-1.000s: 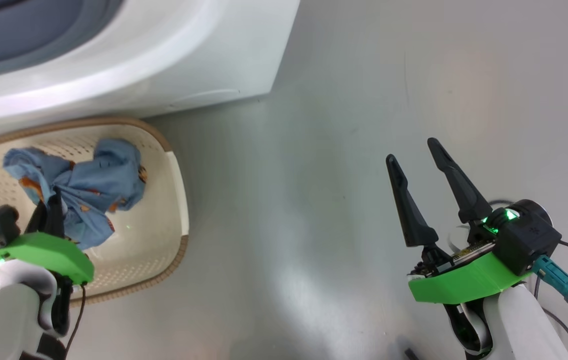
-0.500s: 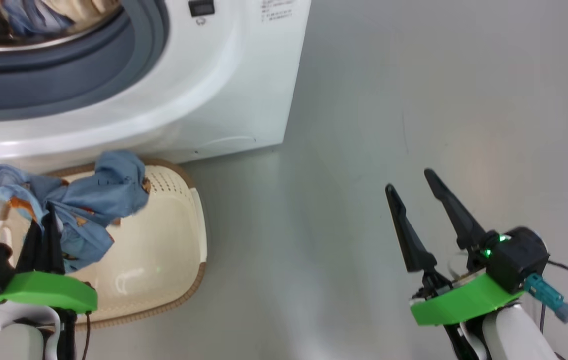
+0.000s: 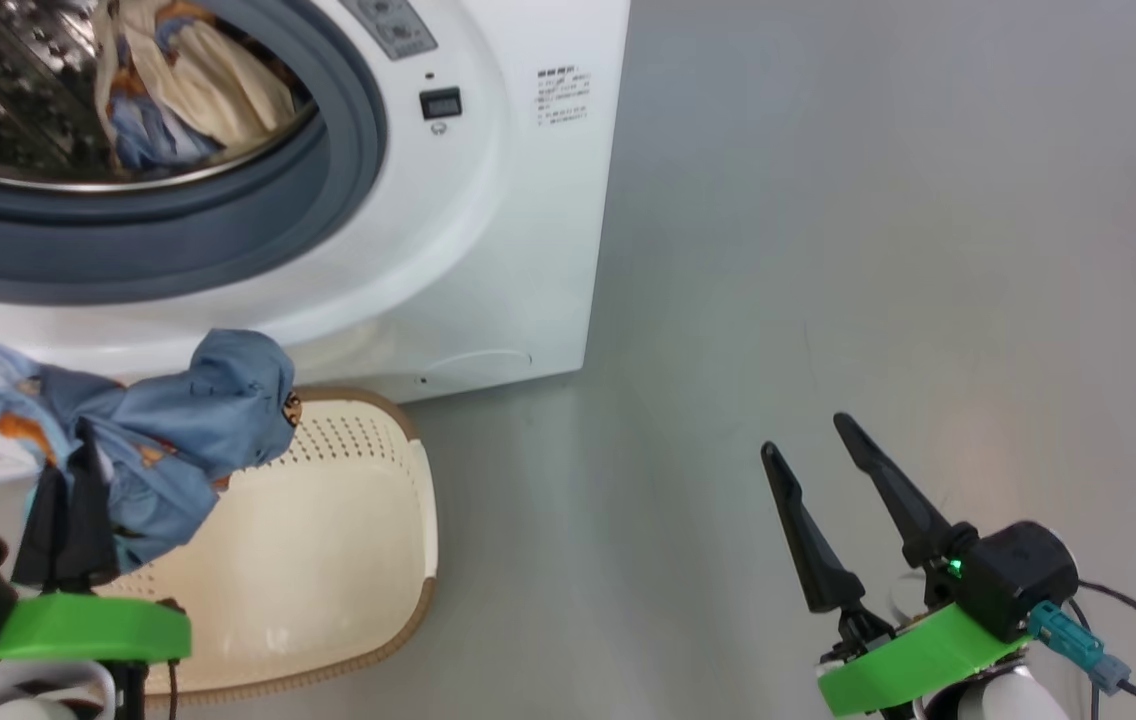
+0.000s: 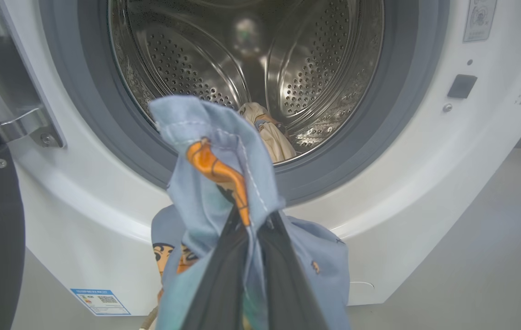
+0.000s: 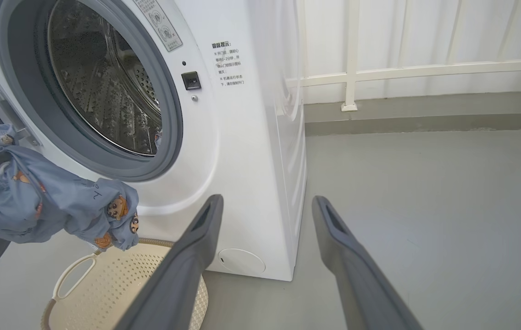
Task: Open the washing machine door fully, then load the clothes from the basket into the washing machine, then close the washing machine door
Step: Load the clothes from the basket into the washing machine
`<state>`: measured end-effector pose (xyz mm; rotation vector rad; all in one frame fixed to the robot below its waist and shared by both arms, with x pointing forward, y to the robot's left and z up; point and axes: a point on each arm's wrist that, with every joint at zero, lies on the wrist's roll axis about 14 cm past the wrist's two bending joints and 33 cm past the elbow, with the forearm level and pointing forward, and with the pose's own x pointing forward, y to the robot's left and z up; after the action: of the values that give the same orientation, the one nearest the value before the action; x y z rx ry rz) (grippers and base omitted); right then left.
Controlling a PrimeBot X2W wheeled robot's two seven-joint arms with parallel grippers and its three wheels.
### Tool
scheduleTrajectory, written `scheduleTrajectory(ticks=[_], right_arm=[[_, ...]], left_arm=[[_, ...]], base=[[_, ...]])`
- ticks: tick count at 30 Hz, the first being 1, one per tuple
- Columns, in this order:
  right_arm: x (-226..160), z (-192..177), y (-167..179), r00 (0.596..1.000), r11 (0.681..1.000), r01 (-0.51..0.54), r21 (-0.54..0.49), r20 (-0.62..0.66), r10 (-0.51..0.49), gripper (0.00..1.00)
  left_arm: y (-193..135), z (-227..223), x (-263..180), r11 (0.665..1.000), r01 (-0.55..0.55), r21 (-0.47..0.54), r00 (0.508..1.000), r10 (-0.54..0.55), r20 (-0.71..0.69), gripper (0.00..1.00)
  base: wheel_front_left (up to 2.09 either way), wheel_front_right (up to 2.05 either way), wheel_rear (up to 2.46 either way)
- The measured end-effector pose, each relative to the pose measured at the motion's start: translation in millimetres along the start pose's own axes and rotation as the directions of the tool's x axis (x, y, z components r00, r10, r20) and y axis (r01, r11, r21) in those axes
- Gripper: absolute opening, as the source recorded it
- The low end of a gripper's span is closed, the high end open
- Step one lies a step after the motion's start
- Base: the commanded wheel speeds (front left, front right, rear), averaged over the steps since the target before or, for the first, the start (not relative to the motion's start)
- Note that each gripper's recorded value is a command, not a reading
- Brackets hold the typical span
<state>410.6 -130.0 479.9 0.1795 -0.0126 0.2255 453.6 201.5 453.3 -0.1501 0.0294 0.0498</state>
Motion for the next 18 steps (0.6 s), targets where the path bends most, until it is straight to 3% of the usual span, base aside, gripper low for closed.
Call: scheduleTrajectory(ticks=[18], right_arm=[[-45.3,26.3,9.8,0.998,1.000,0.010,-0.004,0.056,-0.010,1.00]], left_arm=[[7.0,50.7,-60.7,0.999,-0.028,0.046,0.993,0.023,0.120,0.00]], base=[[0.00,0.00,0.00]])
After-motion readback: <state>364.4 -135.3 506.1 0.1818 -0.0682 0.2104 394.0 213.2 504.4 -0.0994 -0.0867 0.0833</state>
